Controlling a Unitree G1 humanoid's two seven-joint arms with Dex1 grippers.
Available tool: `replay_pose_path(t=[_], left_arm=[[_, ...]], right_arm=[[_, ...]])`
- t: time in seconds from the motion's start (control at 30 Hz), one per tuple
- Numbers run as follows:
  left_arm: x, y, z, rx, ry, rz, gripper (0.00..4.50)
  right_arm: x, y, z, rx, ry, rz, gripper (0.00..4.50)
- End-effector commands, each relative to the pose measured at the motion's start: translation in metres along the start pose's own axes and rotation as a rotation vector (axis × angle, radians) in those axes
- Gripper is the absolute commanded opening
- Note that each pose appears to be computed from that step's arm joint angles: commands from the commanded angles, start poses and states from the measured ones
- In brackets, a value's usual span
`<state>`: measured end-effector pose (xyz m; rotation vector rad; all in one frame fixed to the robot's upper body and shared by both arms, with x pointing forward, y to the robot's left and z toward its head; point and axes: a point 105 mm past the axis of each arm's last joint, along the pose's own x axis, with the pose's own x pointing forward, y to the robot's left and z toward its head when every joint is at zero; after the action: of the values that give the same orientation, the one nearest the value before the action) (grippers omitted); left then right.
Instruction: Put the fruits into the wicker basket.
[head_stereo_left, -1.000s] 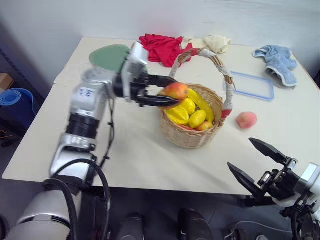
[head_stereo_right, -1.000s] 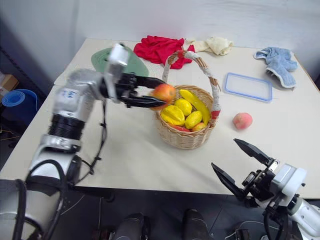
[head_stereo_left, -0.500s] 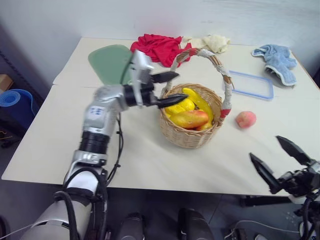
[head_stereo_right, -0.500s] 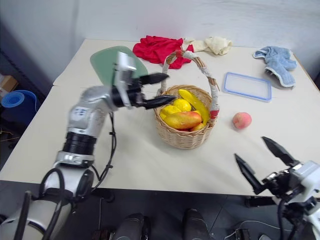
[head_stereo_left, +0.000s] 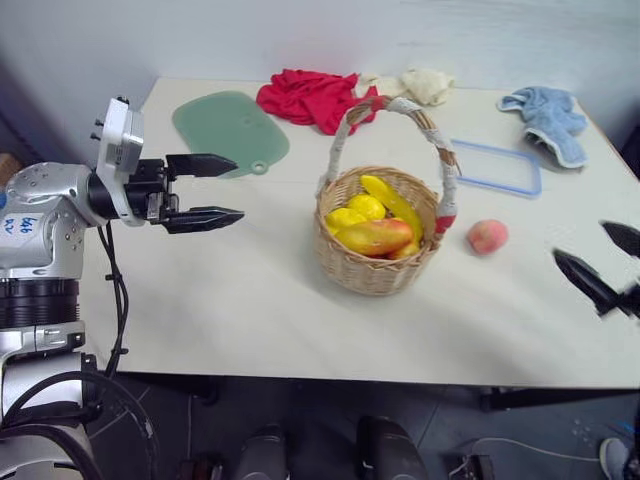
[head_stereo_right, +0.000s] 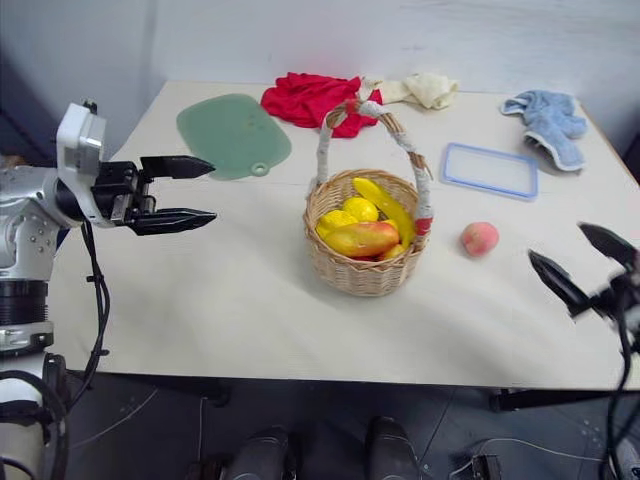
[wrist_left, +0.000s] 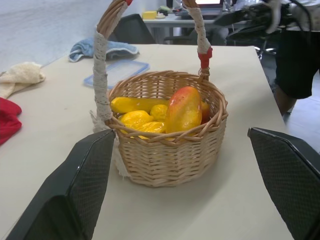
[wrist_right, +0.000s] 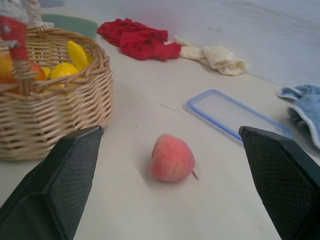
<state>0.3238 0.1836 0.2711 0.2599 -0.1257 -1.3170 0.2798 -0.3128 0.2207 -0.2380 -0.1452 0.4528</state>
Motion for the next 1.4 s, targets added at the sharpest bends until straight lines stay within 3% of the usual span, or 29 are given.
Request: replay_pose_path(t=[0.03, 0.23, 0.53, 0.63, 0.7, 0.77, 0.83, 0.93, 1.1, 1.23, 1.4], left_arm=[[0.008, -0.001, 0.0, 0.035, -0.024, 0.0, 4.45], [0.022, -0.01, -0.005, 0.026, -0.036, -0.035, 4.45], [0.026, -0.02, -0.005, -0.002, -0.048, -0.058, 4.45], [0.027, -0.019, -0.004, 0.001, -0.048, -0.057, 4.5], [0.028, -0.019, -0.003, 0.002, -0.049, -0.056, 4.5], [0.028, -0.019, -0.002, 0.005, -0.048, -0.057, 4.5], [0.029, -0.02, -0.002, 0.006, -0.048, -0.057, 4.5], [0.029, -0.021, -0.002, 0.001, -0.047, -0.052, 4.5], [0.024, -0.021, -0.006, -0.015, -0.041, -0.04, 4.5], [0.025, -0.02, -0.01, -0.029, -0.037, -0.044, 4.5], [0.028, -0.018, -0.013, -0.038, -0.037, -0.047, 4.5]], right_arm=[[0.044, -0.015, -0.009, 0.056, 0.108, 0.006, 4.5], [0.086, -0.018, -0.049, 0.165, 0.333, 0.026, 4.5], [0.106, -0.019, -0.078, 0.201, 0.434, 0.017, 4.5], [0.106, -0.02, -0.081, 0.216, 0.433, 0.038, 3.88], [0.105, -0.022, -0.08, 0.217, 0.425, 0.037, 3.2], [0.102, -0.024, -0.072, 0.217, 0.398, 0.052, 2.65], [0.096, -0.024, -0.057, 0.24, 0.337, 0.1, 2.41], [0.064, -0.004, -0.027, 0.174, 0.275, 0.292, 2.4], [0.021, 0.062, 0.016, 0.122, 0.266, 0.556, 2.4], [0.023, 0.126, 0.05, 0.111, 0.134, 0.689, 2.4], [0.057, 0.169, 0.088, 0.089, -0.168, 0.613, 2.4]])
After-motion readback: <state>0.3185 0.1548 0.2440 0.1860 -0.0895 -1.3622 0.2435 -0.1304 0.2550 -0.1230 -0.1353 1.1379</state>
